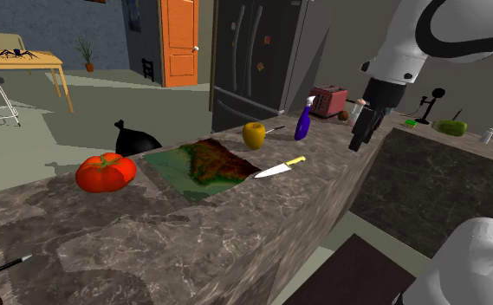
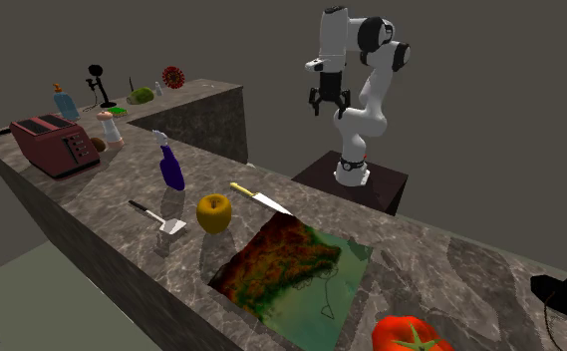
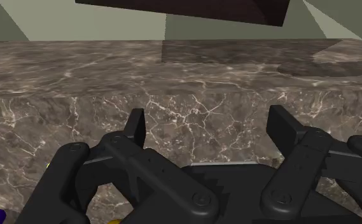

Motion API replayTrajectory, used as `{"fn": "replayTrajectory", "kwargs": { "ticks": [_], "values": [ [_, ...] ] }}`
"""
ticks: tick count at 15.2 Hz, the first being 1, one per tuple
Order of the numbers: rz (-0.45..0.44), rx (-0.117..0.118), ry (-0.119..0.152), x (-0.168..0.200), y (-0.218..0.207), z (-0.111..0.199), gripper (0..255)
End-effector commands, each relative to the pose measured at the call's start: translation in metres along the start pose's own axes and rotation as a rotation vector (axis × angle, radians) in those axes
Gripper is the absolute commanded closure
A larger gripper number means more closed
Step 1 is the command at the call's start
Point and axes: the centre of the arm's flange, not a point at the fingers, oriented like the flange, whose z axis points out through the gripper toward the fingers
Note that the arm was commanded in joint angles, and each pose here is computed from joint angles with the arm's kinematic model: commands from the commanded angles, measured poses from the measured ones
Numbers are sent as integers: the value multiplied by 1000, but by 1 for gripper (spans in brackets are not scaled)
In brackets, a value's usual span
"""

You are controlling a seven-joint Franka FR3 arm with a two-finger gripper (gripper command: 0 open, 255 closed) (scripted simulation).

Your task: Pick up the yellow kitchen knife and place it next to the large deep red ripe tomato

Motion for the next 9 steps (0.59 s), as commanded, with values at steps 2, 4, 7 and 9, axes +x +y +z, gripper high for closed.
{"fn": "replayTrajectory", "kwargs": {
  "ticks": [2,4,7,9],
  "values": [
    [40,-2,3,10,0,7,0],
    [119,-7,8,31,0,22,0],
    [238,-14,16,63,5,44,0],
    [317,-18,22,83,10,59,0]
  ]
}}
